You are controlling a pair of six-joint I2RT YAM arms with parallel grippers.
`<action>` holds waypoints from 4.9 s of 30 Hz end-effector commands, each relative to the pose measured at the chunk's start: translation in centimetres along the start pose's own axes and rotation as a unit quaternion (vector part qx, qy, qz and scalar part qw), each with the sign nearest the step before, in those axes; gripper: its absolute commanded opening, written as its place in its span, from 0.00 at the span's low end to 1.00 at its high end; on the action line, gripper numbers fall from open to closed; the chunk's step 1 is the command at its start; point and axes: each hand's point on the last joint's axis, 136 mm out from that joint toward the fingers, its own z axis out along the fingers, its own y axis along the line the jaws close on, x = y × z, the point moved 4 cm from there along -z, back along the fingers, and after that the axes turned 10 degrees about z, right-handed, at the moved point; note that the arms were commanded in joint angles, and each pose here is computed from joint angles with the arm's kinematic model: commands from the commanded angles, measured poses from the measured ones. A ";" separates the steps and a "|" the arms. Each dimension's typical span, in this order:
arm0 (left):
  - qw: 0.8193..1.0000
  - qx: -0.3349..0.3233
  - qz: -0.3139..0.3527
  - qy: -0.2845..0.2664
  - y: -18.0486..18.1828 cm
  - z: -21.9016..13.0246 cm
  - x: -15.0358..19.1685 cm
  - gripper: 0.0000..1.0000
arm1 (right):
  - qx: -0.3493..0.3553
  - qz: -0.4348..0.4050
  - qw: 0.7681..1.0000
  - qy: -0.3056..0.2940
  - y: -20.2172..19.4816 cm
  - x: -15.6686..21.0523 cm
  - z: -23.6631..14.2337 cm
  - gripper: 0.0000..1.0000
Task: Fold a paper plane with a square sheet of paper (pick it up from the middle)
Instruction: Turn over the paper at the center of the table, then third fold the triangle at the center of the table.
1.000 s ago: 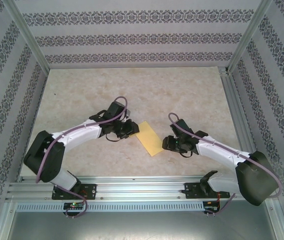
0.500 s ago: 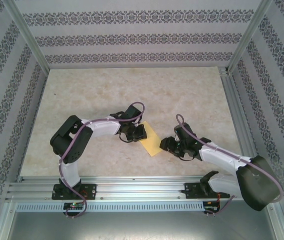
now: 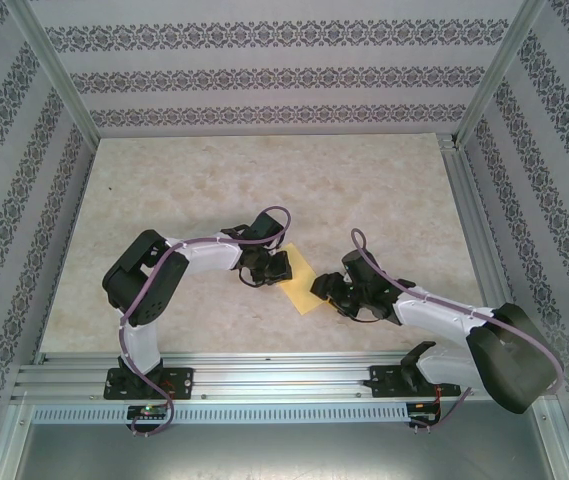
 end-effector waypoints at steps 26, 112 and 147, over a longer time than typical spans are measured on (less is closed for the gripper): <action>1.000 -0.011 0.007 0.003 0.5 -0.1 0.7 0.13 | 0.001 0.043 0.997 -0.059 -0.6 -1.4 0.5 0.56; 0.997 0.075 -0.013 -0.033 -3.2 -3.8 0.3 0.28 | -0.129 -0.032 0.991 -0.025 5.1 -1.5 -0.4 0.41; 0.987 0.129 -0.094 0.011 -3.7 0.3 0.0 0.46 | -0.126 -0.037 0.991 0.016 3.8 0.0 0.6 0.49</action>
